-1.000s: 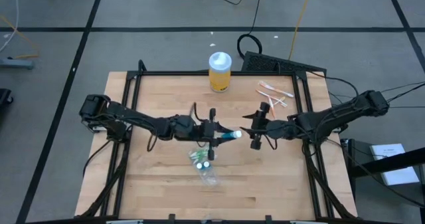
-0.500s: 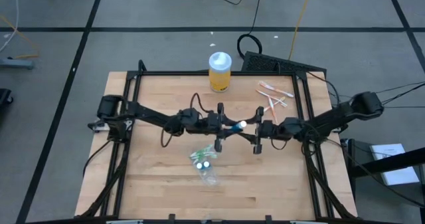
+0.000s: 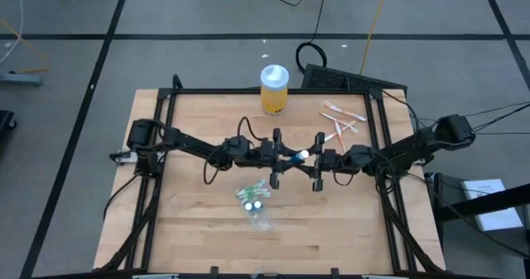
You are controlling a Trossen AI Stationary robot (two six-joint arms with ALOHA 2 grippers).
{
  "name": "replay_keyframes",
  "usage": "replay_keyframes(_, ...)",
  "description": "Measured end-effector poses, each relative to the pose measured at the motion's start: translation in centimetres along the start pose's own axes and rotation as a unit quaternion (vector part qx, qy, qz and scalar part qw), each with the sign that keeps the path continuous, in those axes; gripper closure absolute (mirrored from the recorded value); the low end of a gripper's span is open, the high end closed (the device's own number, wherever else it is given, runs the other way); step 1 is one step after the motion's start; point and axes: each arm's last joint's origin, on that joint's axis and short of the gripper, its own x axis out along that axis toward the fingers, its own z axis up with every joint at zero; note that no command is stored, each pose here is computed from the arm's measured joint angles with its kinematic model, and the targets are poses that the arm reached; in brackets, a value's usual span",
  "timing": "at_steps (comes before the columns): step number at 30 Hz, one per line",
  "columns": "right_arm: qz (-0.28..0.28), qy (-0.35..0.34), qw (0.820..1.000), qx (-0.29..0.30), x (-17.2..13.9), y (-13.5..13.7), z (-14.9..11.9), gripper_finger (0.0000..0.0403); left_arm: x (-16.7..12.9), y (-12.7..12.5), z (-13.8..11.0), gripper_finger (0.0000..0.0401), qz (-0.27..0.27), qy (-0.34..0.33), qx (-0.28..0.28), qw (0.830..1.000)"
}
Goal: Pick & Place toothbrushing station
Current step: Put the blue mouthwash into the transparent organizer
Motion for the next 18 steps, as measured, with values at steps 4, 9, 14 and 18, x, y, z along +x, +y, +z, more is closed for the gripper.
replay_keyframes(4, -0.002, 0.001, 1.0, 0.0, 0.0, 0.0, 0.0, 0.0275, 0.0, 0.0, 0.0, 0.0316, 0.002, 0.0, 0.002, 1.0)
replay_keyframes(9, 0.001, 0.008, 1.0, 0.008, 0.0, 0.0, -0.1, 0.0278, 0.0, -0.4, 0.2, 0.0314, 0.008, 0.005, -0.022, 1.0)
replay_keyframes(14, 0.013, 0.016, 1.0, 0.0, 0.1, 0.2, -0.3, 0.0283, -0.3, -1.3, 1.2, 0.0269, 0.032, 0.038, -0.008, 0.999)
replay_keyframes(18, 0.011, 0.028, 1.0, -0.003, 0.0, 0.1, -0.5, 0.0299, -0.8, -1.8, 3.0, 0.0207, 0.059, 0.067, 0.003, 0.996)
